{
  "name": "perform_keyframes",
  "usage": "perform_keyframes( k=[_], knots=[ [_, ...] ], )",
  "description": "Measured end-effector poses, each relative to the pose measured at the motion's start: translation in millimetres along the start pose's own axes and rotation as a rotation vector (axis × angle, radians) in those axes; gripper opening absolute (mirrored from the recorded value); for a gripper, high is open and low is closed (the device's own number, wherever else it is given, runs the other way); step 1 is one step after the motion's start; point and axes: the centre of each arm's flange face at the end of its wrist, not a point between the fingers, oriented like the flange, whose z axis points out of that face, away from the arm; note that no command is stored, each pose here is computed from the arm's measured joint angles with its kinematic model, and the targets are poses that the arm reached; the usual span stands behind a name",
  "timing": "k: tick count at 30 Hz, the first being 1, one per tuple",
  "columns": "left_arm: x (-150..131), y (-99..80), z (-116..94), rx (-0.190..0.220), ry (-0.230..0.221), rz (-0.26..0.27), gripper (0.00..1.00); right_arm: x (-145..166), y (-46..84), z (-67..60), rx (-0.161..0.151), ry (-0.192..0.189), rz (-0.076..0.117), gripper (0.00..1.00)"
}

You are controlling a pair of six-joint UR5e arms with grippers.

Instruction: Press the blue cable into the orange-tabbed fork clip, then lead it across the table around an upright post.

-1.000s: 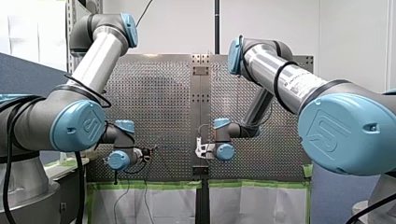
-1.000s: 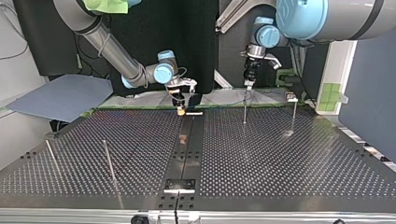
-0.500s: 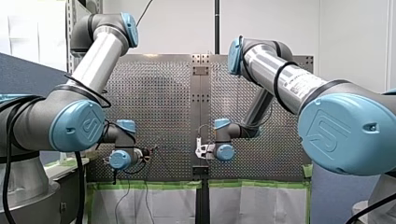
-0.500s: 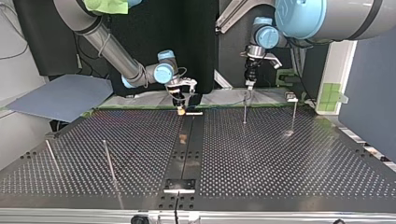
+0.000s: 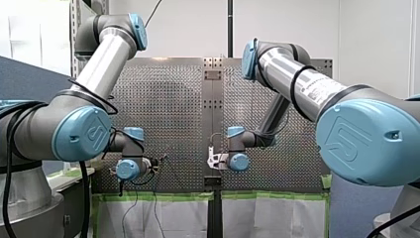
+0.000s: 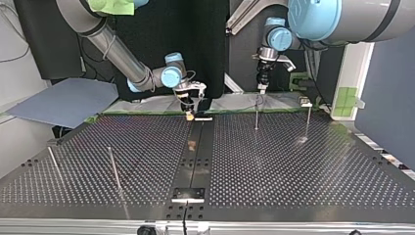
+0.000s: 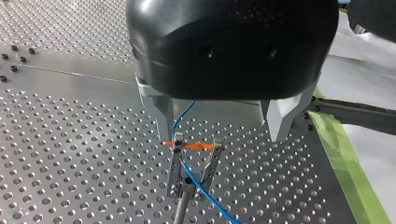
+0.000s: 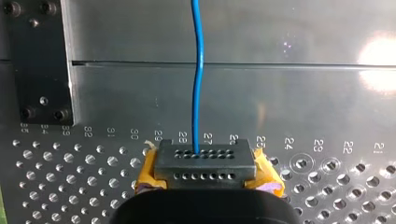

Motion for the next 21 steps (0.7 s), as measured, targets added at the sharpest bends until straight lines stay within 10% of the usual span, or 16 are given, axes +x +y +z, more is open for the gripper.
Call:
perform_keyframes(
  k=[21],
  knots=[
    [3.5, -9.9, -5.6, 0.016, 0.030, 0.015, 1.00, -3.5, -1.3, -0.6, 0.003, -0.004, 0.000, 0.00]
  ],
)
